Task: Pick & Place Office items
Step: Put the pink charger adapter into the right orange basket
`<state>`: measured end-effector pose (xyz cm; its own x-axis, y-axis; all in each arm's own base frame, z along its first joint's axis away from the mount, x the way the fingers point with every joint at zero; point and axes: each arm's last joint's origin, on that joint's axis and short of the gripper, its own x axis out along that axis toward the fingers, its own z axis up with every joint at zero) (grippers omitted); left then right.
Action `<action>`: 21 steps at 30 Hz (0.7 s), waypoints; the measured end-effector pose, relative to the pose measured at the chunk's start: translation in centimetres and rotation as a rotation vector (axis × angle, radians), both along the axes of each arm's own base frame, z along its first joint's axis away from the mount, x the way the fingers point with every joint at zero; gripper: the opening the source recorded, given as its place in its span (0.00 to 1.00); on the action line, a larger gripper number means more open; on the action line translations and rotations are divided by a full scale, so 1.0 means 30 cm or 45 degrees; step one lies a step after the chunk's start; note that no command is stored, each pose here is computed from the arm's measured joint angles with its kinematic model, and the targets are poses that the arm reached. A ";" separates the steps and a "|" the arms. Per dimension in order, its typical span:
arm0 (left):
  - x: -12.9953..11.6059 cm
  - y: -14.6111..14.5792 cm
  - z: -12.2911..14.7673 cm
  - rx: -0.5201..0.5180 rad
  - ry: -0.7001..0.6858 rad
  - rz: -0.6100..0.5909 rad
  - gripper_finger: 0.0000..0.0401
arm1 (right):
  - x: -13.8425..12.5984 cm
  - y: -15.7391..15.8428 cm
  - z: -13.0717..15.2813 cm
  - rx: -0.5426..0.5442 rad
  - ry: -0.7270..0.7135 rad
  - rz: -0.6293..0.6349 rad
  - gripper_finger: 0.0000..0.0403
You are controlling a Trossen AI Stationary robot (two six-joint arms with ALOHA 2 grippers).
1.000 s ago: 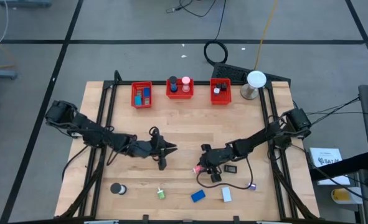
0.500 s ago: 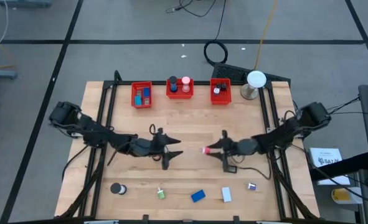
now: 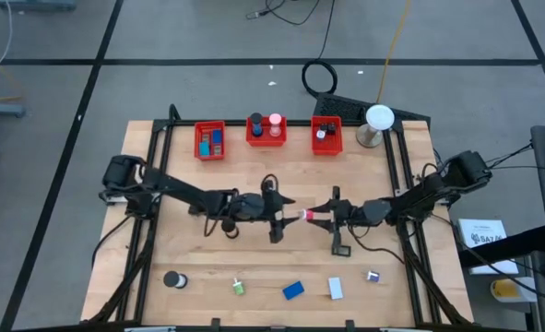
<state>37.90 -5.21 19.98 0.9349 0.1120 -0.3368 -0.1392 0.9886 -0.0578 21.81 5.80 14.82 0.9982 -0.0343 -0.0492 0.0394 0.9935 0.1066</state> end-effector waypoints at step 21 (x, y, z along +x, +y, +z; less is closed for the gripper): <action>0.049 0.002 0.032 -0.049 -0.041 -0.164 0.41 | 0.004 -0.006 0.021 -0.049 -0.077 0.025 0.30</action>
